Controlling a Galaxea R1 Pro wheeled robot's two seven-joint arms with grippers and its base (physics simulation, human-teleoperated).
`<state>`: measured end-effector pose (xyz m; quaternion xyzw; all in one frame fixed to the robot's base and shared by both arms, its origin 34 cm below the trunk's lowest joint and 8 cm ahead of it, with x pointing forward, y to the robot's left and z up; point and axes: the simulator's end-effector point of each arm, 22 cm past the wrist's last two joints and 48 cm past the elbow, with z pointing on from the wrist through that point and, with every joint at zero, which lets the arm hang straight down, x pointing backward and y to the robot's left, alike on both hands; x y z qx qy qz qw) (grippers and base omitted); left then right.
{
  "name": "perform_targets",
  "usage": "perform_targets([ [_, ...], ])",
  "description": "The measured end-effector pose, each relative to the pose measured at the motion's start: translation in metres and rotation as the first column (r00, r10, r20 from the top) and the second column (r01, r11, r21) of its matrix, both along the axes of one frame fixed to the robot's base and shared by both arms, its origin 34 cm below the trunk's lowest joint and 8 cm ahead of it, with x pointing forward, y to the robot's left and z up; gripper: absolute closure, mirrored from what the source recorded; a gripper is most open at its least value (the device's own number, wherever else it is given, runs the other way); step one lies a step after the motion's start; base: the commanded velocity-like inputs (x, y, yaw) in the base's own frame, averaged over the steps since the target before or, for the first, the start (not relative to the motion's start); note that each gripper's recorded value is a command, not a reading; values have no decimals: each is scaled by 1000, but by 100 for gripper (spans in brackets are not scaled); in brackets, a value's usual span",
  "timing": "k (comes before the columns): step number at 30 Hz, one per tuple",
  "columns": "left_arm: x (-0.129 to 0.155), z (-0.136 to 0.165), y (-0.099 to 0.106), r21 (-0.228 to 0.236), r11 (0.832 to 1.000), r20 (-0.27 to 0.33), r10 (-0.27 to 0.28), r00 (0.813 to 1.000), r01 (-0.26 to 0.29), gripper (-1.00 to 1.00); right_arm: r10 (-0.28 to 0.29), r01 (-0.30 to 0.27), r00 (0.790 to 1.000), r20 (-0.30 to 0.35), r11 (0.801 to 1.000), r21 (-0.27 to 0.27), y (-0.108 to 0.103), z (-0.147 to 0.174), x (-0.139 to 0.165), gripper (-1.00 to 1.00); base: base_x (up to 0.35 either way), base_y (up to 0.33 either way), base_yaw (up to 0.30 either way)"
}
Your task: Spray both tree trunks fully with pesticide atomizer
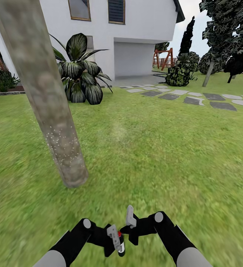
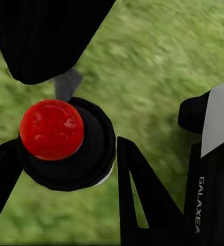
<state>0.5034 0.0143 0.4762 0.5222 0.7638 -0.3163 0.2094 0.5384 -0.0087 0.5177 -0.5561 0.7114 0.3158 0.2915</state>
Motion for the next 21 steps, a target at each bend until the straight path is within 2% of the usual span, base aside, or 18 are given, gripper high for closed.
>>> perform_targets([
  [2, 0, -3, 6, 11, 1000, -2, 3, 1000, -3, 100, 0, 0, 1000, 1, 1000, 0, 0, 0, 0, 100, 0, 0, 0],
  [6, 3, -16, 48, 74, 997, -2, 20, 1000, -20, 100, 0, 0, 1000, 0, 1000, 0, 0, 0, 0, 100, 0, 0, 0],
  [11, 5, -25, 85, 125, 991, -2, 38, 999, -38, 100, 0, 0, 1000, 1, 1000, -3, -1, -1, 0, 100, 0, 0, 0],
  [14, 4, -34, 122, 172, 983, -4, 58, 998, -57, 100, -6, 6, 1000, -10, 1000, -21, -11, -8, -2, 100, 0, 0, 0],
  [17, 9, -37, 162, 209, 973, 3, 104, 995, -102, 100, -26, 22, 997, -73, 998, -58, -32, -33, -20, 100, 0, 0, 0],
  [19, 16, -38, 177, 221, 965, 21, 140, 990, -141, 100, -101, 95, 994, -46, 990, -105, -50, -48, -11, 100, 0, 0, 0],
  [21, 27, -41, 188, 239, 950, 61, 192, 980, -201, 100, -221, 218, 975, 2, 961, -172, -71, -73, 0, 100, 0, 0, 0],
])
